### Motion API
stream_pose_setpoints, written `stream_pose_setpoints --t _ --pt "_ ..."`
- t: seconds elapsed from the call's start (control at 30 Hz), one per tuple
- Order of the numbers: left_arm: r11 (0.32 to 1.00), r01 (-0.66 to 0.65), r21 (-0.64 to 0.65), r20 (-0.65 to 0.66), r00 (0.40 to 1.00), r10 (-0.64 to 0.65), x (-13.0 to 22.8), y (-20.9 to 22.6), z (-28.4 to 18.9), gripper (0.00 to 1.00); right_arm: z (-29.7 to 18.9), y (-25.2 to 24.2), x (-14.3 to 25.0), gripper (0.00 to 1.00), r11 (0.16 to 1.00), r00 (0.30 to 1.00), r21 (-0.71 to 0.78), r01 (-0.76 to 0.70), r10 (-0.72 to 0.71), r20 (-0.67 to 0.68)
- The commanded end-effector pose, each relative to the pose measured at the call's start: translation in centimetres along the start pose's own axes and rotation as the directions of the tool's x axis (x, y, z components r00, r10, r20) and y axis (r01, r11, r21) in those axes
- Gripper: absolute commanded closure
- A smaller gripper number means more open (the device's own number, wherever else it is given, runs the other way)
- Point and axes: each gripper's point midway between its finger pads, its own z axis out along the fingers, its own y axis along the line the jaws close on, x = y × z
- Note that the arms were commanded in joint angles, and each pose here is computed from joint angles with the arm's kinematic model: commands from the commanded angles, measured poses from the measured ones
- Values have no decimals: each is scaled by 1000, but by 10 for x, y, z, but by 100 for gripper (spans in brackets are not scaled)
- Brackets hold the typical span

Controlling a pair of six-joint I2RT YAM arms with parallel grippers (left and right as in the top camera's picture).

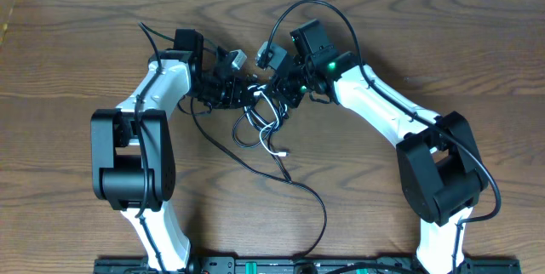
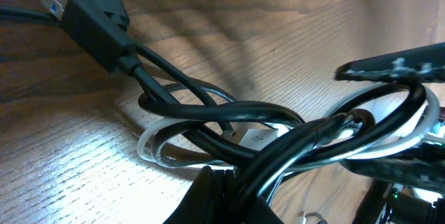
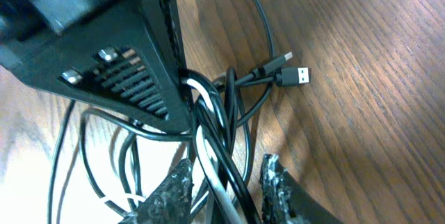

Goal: Untangle cables

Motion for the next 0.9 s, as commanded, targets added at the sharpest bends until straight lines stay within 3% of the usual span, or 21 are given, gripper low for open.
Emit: stream_pose_setpoints --t 0.0,0.07,0.2,0.57,0.87 --pt "1000 -17 26 7 1000 17 -5 -4 0 92 -4 6 -2 73 1000 1000 5 30 -30 7" --pt "1000 -17 26 7 1000 17 -5 -4 0 93 -3 7 -3 77 999 999 5 33 -33 10" --pt "1000 -18 25 8 1000 18 -5 -4 0 93 -2 11 -6 99 999 999 -5 42 -42 19" --pt "995 28 -92 -3 1000 -28 -3 16 0 93 -8 37 -17 99 983 995 -180 47 -30 96" --pt "982 80 -169 3 997 -81 -3 30 -2 92 -49 46 -40 99 907 960 -411 88 34 279"
